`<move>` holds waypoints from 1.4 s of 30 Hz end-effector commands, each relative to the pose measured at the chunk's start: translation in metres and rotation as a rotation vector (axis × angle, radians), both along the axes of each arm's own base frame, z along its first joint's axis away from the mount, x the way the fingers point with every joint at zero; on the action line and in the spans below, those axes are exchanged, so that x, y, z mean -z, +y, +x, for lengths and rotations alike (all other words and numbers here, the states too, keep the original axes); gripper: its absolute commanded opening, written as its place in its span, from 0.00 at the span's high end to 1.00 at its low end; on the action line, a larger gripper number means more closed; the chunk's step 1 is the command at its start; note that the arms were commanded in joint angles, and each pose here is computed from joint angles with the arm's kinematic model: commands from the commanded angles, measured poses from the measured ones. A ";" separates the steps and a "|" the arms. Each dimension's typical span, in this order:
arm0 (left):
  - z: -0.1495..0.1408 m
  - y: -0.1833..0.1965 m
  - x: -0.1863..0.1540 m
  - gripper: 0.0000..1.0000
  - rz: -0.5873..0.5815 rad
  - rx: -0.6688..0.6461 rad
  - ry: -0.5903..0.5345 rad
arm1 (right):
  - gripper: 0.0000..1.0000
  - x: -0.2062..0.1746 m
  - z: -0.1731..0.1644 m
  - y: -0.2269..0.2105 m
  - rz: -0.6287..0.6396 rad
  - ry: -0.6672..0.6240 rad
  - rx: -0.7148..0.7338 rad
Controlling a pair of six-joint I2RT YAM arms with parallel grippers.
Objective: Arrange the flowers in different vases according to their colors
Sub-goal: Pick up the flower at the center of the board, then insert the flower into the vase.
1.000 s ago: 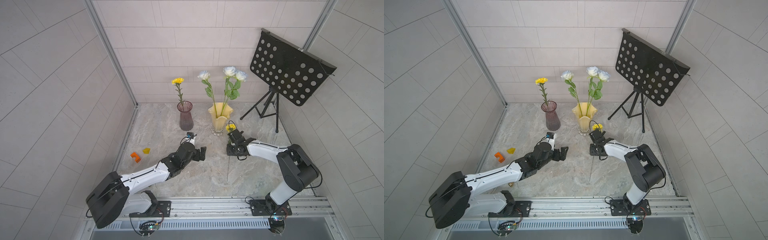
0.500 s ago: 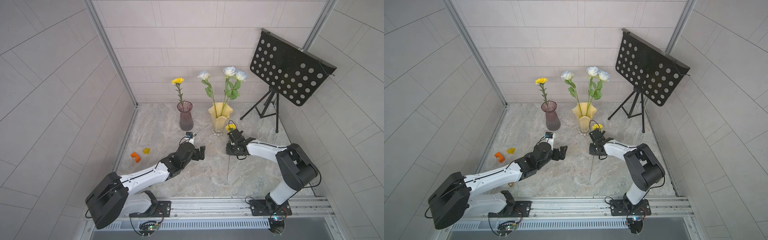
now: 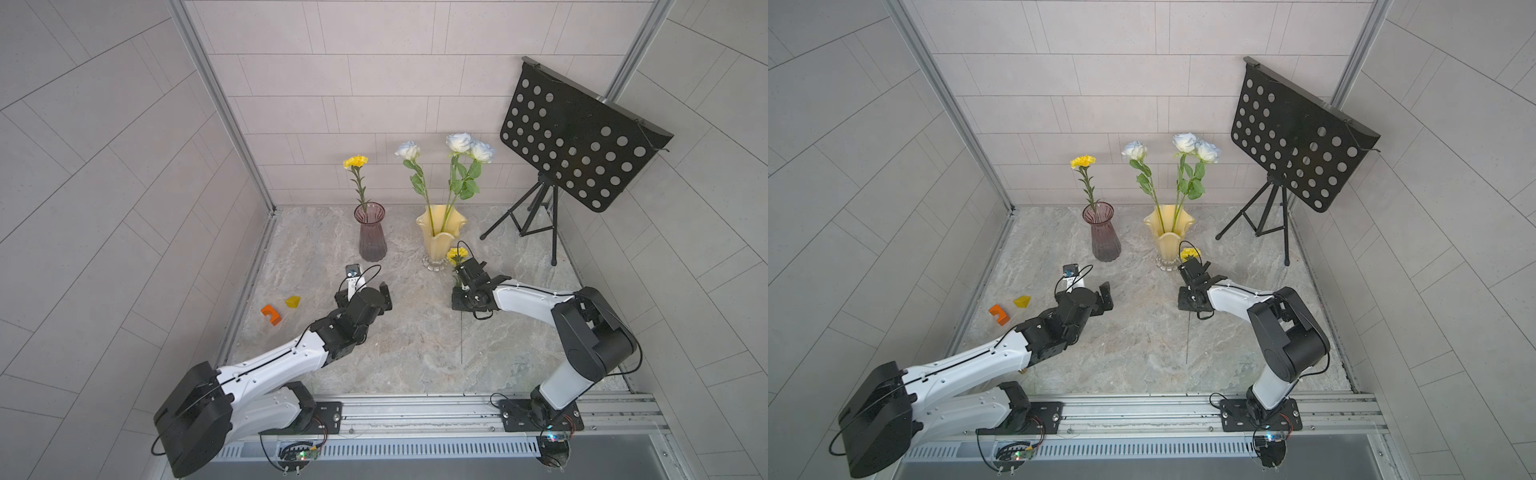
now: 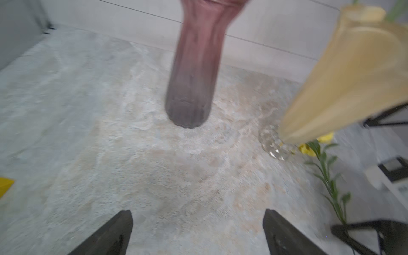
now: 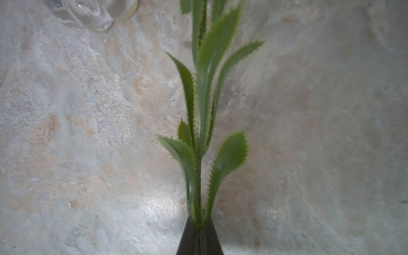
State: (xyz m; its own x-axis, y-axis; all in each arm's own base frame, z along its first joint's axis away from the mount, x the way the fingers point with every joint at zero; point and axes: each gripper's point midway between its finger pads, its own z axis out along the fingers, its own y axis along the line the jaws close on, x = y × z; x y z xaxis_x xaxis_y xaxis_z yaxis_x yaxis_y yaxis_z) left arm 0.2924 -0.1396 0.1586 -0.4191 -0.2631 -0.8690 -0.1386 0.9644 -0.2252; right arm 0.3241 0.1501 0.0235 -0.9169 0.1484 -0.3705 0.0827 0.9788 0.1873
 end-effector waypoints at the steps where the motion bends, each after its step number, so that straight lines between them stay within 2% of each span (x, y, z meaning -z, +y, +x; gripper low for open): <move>1: -0.017 0.069 -0.008 0.00 0.054 -0.349 -0.102 | 1.00 -0.008 -0.003 -0.004 -0.008 -0.014 0.013; 4: -0.025 0.085 -0.010 0.00 0.012 -0.412 -0.162 | 1.00 -0.018 -0.003 -0.007 -0.011 -0.043 0.024; 9: -0.029 0.085 -0.010 0.00 -0.047 -0.387 -0.191 | 1.00 -0.037 -0.002 -0.015 -0.028 -0.096 0.041; 16: -0.029 0.086 -0.013 0.00 -0.037 -0.387 -0.192 | 1.00 -0.082 -0.003 -0.036 -0.075 -0.216 0.089; 21: -0.029 0.088 -0.014 0.00 -0.019 -0.397 -0.196 | 1.00 -0.152 -0.005 -0.058 -0.097 -0.405 0.144; 28: -0.029 0.098 -0.025 0.00 0.059 -0.425 -0.207 | 1.00 -0.264 -0.006 -0.068 -0.042 -0.651 0.181; 34: -0.014 0.084 -0.017 0.00 0.003 -0.287 -0.135 | 1.00 -0.350 0.015 -0.043 0.012 -0.816 0.120; 38: -0.007 0.067 -0.013 0.00 -0.035 -0.149 -0.134 | 1.00 -0.405 0.036 0.002 0.091 -0.949 0.008; 42: 0.002 0.051 -0.005 0.00 -0.056 -0.052 -0.098 | 1.00 -0.445 0.060 0.051 0.137 -1.063 -0.100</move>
